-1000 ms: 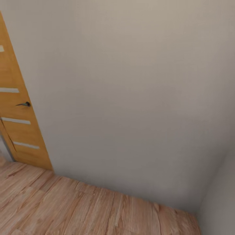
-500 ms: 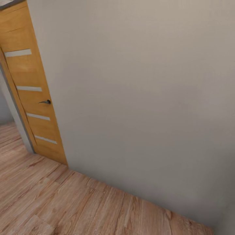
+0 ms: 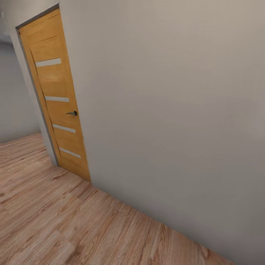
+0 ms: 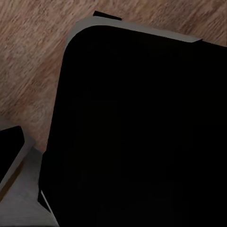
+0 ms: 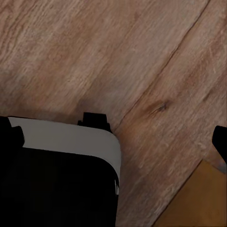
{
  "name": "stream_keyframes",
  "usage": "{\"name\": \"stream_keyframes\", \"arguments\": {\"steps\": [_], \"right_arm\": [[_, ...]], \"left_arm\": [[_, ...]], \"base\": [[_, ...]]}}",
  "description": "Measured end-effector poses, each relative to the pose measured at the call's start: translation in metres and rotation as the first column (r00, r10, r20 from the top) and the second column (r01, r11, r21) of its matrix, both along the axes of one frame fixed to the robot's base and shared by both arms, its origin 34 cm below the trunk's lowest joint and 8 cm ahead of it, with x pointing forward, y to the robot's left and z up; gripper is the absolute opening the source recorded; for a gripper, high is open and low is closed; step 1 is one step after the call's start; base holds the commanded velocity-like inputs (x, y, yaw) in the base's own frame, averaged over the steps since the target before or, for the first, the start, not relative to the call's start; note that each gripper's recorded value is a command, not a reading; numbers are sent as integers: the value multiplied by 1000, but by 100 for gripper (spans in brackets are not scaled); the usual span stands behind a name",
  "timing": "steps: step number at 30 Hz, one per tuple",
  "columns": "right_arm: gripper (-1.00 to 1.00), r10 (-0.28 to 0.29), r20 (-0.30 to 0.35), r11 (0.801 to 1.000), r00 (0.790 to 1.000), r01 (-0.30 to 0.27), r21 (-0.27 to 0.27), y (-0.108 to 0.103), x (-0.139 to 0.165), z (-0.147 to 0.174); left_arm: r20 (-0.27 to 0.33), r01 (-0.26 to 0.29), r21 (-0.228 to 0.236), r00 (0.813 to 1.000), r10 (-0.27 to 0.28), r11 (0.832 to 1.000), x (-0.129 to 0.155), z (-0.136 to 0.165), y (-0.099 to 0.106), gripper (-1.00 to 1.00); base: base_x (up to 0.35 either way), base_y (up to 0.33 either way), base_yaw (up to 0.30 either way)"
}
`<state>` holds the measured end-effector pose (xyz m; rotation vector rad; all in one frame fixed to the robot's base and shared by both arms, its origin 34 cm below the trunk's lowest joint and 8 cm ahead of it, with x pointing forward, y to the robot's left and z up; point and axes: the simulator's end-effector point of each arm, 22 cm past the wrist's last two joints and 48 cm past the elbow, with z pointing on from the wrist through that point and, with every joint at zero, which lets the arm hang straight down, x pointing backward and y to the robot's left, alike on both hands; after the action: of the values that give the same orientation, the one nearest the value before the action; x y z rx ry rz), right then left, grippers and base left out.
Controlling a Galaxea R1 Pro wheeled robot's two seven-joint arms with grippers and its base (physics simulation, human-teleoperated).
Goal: Move the two storage containers from the living room to the garage. In the garage, place one container on the floor and stack the other container on top of it (either order is fine).
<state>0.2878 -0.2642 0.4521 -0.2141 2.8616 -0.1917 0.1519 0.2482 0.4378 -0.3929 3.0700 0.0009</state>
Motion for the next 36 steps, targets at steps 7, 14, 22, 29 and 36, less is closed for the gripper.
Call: {"name": "stream_keyframes", "arguments": {"steps": [7, 14, 22, 29, 36], "right_arm": [[100, 21, 2, 1000, 1000, -21, 3, 3, 1, 0], [100, 22, 4, 1000, 1000, -22, 2, 3, 2, 1], [100, 18, 7, 1000, 1000, -18, 1, 2, 2, 1], [100, 21, 7, 1000, 1000, -21, -1, 0, 3, 1], [100, 22, -3, 1000, 1000, -22, 6, 5, 1, 0]], "left_arm": [[4, -13, -1, 1000, 13, 1000, 1, 0, -1, 100], [5, -12, 1, 1000, 12, 1000, 2, 0, 0, 100], [5, -12, 3, 1000, 12, 1000, 2, 0, 0, 100], [6, -11, 3, 1000, 11, 1000, 2, 0, 0, 100], [6, -11, 4, 1000, 11, 1000, 2, 0, 1, 100]], "base": [[0, 0, 267], [149, 0, 240], [309, 0, 35], [277, 0, 1], [235, 0, 53]]}}
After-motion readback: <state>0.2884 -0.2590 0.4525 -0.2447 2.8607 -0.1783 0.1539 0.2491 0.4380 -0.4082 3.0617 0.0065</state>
